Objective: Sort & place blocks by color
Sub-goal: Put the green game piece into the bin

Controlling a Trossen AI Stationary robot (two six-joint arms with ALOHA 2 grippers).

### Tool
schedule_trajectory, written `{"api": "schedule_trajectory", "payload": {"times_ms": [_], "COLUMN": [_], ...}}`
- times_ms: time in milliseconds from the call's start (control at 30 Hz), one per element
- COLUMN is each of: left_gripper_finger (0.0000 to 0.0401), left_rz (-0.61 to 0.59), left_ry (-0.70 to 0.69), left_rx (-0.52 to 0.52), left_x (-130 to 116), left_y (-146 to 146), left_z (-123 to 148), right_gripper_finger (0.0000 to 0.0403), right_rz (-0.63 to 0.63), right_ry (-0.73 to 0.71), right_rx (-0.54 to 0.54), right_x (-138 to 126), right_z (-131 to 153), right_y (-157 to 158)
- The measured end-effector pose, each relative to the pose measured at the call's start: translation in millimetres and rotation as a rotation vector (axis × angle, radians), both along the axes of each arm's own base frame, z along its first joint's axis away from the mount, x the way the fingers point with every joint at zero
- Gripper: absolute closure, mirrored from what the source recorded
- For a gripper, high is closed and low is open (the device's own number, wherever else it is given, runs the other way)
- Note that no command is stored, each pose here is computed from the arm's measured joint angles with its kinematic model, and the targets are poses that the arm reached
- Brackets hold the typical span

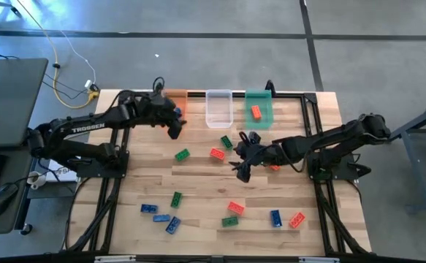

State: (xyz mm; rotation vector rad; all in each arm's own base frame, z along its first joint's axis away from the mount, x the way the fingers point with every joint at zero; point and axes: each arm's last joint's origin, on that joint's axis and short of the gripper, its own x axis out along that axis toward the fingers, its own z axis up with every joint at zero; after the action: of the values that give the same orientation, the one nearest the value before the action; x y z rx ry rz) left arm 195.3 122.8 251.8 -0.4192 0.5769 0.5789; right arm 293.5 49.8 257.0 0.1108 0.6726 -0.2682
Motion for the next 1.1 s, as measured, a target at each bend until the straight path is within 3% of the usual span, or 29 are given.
{"api": "schedule_trajectory", "payload": {"times_ms": [133, 333, 567, 867, 1100], "left_gripper_finger": [0.0212, 0.0213, 0.0213, 0.0213, 0.0213], "left_rz": [-0.059, -0.145, -0.208, -0.281, -0.303], "left_ry": [-0.010, -0.011, -0.006, -0.011, -0.012], "left_rx": [-0.017, -0.019, -0.078, -0.125, -0.143], "left_x": [8, 17, 24, 30, 32], "left_y": [-15, -33, -56, -82, -96], "left_z": [0, 0, -2, -2, -2], "right_gripper_finger": [0.0149, 0.0149, 0.0149, 0.0149, 0.0149], "right_rz": [0.038, 0.115, 0.163, 0.369, 0.406], "right_ry": [0.001, 0.013, 0.015, -0.102, -0.103], "right_rx": [0.006, 0.128, 0.190, 0.177, 0.167], "right_x": [-2, -3, -5, 3, 8], "right_z": [0, -1, 0, -2, -19], "right_y": [9, 19, 30, 70, 95]}}
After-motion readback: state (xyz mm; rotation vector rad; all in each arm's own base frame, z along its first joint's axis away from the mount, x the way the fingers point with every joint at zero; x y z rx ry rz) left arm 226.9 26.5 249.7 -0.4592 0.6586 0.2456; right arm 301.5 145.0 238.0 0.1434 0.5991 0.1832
